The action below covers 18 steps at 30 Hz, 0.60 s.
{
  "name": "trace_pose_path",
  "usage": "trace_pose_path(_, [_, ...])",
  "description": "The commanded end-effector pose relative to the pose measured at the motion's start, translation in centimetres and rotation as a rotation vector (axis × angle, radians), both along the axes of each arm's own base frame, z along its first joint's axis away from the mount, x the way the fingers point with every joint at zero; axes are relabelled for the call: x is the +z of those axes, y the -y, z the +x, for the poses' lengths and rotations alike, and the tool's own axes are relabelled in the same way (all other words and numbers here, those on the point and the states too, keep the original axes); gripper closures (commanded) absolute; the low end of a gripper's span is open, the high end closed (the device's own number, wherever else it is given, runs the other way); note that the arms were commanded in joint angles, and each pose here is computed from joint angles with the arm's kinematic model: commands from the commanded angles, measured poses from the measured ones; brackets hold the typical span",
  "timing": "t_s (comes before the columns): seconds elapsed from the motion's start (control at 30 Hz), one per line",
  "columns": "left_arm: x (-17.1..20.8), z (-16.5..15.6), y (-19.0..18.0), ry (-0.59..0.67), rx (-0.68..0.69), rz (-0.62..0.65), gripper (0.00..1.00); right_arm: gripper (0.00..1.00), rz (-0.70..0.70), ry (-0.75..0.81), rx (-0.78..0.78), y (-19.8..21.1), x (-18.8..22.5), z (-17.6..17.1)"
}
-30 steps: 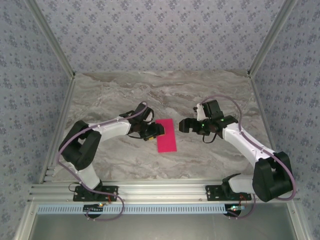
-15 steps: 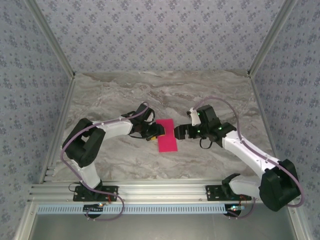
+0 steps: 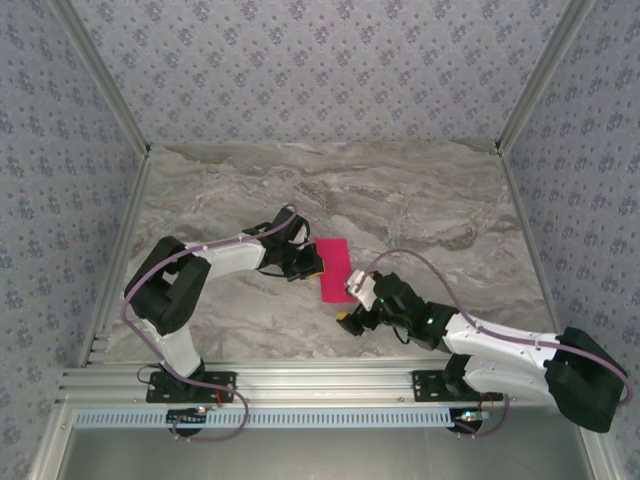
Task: Fold a paper plane with a square sheet of paper (fold left side to right side)
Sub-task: Third fold the triangle at the center of the table.
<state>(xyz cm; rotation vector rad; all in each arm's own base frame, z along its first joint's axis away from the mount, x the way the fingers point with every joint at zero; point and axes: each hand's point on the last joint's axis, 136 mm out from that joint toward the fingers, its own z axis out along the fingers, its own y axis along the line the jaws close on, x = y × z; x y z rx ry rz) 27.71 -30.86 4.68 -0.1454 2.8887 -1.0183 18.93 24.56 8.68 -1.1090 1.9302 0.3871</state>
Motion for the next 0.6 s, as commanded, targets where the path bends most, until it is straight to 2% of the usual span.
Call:
trace_pose_path(0.0, [1.3,-0.1,0.0,0.006,0.002,-0.023,0.94,0.02,-0.065,0.195,0.039,-1.0,1.1,1.2])
trace_pose_path(0.33, [1.3,-0.4,0.0,-0.005,-0.001,-0.029,0.95,0.07,-0.135,0.272,0.039,-4.6,-0.4,2.7])
trace_pose_path(0.5, [1.5,-0.4,0.0,-0.007,-0.001,-0.033,0.95,0.15,-0.145,0.282,0.039,-6.8,-1.0,3.8])
trace_pose_path(0.57, [1.4,-0.5,-0.1,-0.006,-0.001,-0.03,0.95,0.22,-0.137,0.293,0.015,-7.1,-1.2,4.4])
